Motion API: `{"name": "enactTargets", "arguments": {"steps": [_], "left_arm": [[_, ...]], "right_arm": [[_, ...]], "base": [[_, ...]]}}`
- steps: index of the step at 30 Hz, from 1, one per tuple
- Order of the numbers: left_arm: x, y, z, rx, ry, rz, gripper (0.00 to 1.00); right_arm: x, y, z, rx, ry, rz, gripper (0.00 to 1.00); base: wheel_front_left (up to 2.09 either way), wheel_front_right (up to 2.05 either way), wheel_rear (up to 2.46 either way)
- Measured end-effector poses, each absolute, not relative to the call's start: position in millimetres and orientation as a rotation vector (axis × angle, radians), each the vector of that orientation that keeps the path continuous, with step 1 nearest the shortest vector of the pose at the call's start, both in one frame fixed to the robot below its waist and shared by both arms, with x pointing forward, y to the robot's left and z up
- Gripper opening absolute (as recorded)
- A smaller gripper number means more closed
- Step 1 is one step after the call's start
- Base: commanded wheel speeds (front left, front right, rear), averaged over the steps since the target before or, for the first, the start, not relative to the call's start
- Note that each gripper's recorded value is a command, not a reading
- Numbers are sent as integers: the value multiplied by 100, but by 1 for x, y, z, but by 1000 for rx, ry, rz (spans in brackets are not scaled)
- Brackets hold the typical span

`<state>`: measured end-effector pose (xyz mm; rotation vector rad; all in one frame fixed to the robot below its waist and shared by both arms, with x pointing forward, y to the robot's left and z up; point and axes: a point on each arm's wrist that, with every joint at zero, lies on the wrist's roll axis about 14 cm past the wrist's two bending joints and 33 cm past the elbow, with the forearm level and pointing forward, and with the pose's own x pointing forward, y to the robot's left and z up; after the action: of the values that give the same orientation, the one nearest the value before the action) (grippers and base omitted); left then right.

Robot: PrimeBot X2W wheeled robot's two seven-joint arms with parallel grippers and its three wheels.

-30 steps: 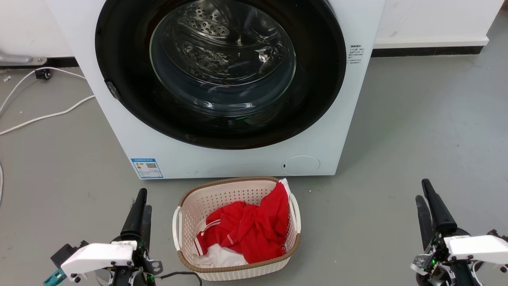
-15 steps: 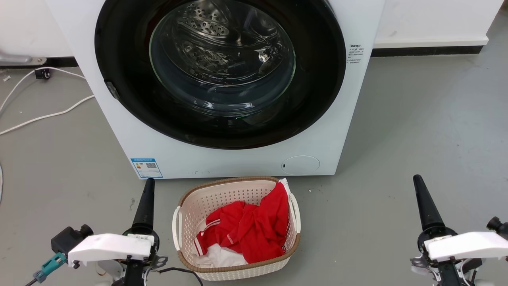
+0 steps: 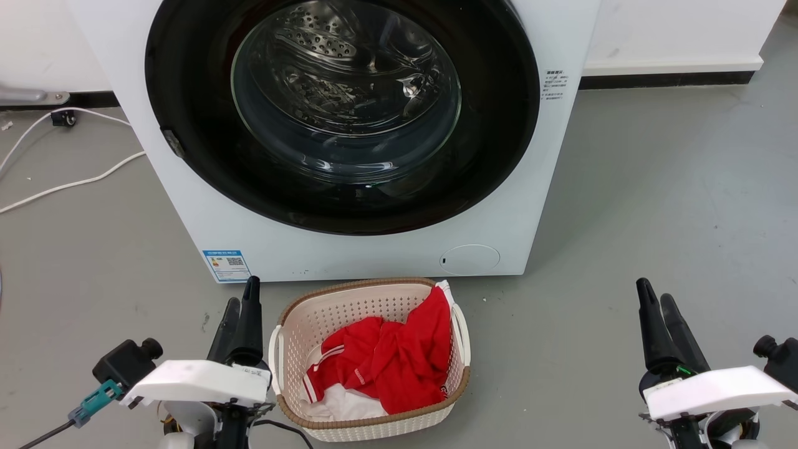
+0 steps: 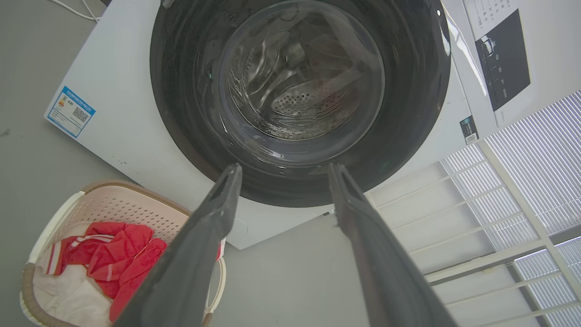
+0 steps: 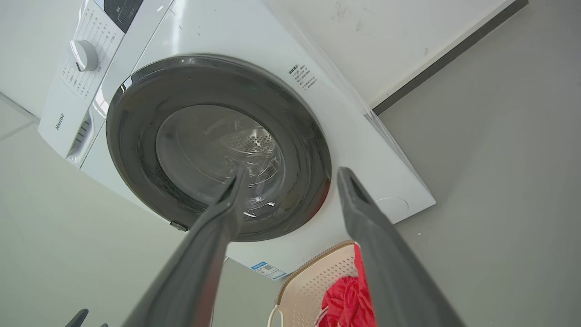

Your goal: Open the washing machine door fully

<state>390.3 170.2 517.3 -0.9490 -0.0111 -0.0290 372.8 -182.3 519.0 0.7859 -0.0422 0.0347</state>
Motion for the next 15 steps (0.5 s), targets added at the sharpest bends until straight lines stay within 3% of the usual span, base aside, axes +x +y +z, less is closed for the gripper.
{"name": "enactTargets", "arguments": {"steps": [15], "left_arm": [[391, 164, 523, -701, -35, -42, 100]], "right_arm": [[371, -172, 525, 564, -67, 73, 100]], "base": [[0, 0, 0]]}}
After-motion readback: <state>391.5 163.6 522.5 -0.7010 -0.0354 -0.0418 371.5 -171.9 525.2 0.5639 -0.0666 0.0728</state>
